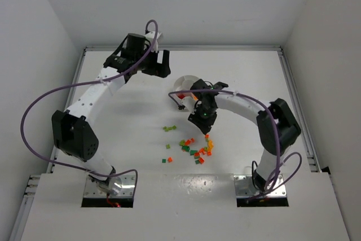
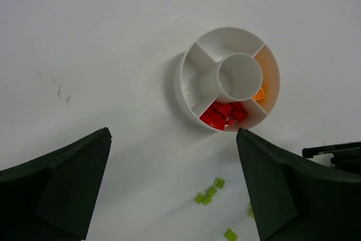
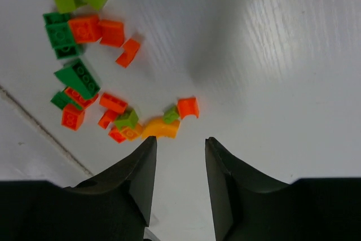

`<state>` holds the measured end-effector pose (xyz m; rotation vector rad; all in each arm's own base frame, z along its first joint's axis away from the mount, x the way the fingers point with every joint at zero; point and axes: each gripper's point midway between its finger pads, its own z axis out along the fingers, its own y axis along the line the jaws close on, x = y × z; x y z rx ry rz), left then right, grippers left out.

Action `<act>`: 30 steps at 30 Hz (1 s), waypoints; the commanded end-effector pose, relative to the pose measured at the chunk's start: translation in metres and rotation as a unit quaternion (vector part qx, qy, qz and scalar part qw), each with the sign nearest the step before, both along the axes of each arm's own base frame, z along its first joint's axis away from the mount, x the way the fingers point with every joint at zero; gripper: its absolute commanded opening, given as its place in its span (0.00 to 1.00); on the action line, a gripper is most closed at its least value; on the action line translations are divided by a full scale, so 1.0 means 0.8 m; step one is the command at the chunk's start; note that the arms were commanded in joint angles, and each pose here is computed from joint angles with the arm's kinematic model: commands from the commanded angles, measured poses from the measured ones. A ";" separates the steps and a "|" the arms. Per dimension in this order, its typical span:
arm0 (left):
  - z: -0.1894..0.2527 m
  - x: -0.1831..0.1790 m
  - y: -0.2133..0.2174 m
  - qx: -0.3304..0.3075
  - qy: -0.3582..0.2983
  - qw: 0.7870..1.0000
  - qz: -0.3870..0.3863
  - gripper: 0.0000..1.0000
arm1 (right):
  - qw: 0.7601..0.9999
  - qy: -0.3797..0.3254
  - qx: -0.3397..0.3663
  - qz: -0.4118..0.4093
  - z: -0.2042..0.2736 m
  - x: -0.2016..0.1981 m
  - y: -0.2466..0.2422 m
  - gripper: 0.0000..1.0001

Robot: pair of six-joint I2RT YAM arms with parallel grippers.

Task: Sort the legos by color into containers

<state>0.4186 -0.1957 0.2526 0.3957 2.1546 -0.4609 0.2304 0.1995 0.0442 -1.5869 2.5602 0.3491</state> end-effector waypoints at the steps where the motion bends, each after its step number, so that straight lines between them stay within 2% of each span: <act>1: 0.030 -0.009 0.013 -0.023 -0.023 0.999 0.012 1.00 | 0.999 -0.013 -0.015 -0.029 -0.007 0.022 0.009 0.40; 6: 0.028 -0.015 0.024 -0.013 -0.027 0.999 0.015 1.00 | 0.999 -0.015 -0.017 -0.039 -0.010 0.023 0.008 0.40; 15: 0.018 -0.015 0.024 -0.007 -0.021 1.000 0.012 1.00 | 0.999 0.014 -0.040 -0.034 -0.019 -0.028 -0.021 0.38; 23: 0.013 -0.013 0.024 -0.005 -0.017 1.000 0.012 1.00 | 0.998 0.018 -0.051 -0.030 -0.025 -0.035 -0.026 0.37; 30: 0.008 -0.013 0.026 -0.001 -0.013 1.000 0.016 1.00 | 0.996 0.043 -0.046 -0.060 -0.033 -0.045 -0.021 0.35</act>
